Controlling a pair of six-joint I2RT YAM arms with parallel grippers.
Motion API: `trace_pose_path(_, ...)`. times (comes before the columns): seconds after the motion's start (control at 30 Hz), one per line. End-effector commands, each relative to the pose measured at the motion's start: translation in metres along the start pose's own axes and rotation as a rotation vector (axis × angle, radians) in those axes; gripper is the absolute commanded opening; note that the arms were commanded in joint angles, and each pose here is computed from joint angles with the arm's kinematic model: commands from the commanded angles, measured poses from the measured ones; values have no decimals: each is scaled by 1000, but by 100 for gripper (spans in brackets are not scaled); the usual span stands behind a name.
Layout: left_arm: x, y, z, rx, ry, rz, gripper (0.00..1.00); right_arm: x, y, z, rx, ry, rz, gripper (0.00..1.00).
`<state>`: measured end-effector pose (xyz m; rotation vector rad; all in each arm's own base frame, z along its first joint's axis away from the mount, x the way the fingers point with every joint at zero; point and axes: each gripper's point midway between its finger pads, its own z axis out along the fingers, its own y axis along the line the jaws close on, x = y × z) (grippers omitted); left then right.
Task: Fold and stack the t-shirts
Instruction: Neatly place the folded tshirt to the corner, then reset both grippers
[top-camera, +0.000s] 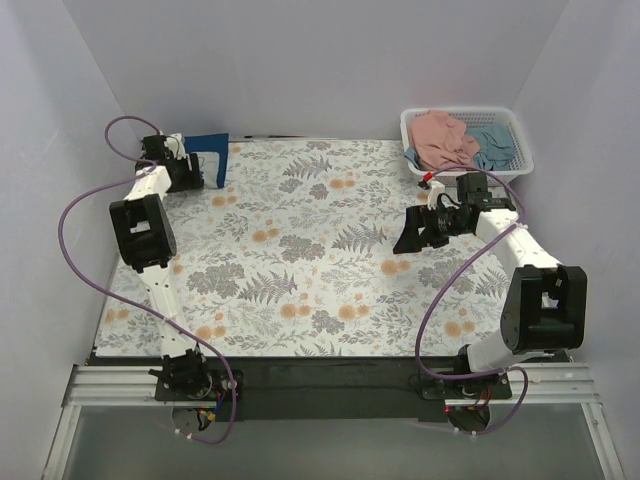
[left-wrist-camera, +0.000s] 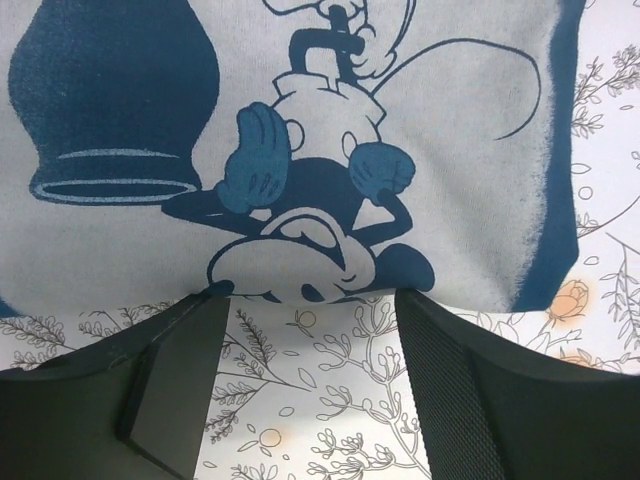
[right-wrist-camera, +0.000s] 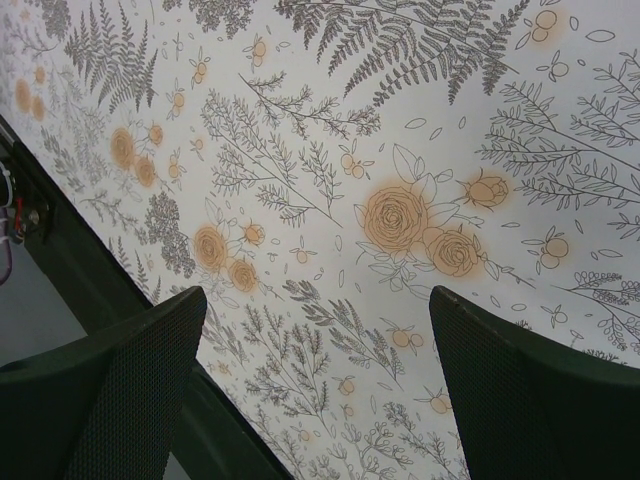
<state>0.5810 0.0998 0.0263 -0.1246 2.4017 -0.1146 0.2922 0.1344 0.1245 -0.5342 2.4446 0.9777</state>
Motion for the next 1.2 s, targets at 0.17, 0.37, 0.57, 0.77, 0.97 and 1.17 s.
trace_pose_path(0.17, -34, -59, -83, 222, -10, -84, 83, -37, 8, -18, 8, -87, -71, 98)
trace_pose_path(0.37, -58, -115, -163, 314, -8, -52, 85, -49, 8, -41, 73, -154, -100, 98)
trace_pose_path(0.57, -28, -181, -235, 475, -3, 11, 86, -51, 9, -61, 167, -203, -142, 98)
trace_pose_path(0.77, 36, -227, -285, 584, 5, 100, 87, -25, 18, -57, 136, -187, -92, 98)
trace_pose_path(0.97, 113, -222, -297, 595, 69, 69, 87, 13, 13, -46, 144, -138, -63, 98)
trace_pose_path(1.17, 142, -207, -298, 524, 96, 68, 87, 23, 14, -46, 149, -140, -66, 98)
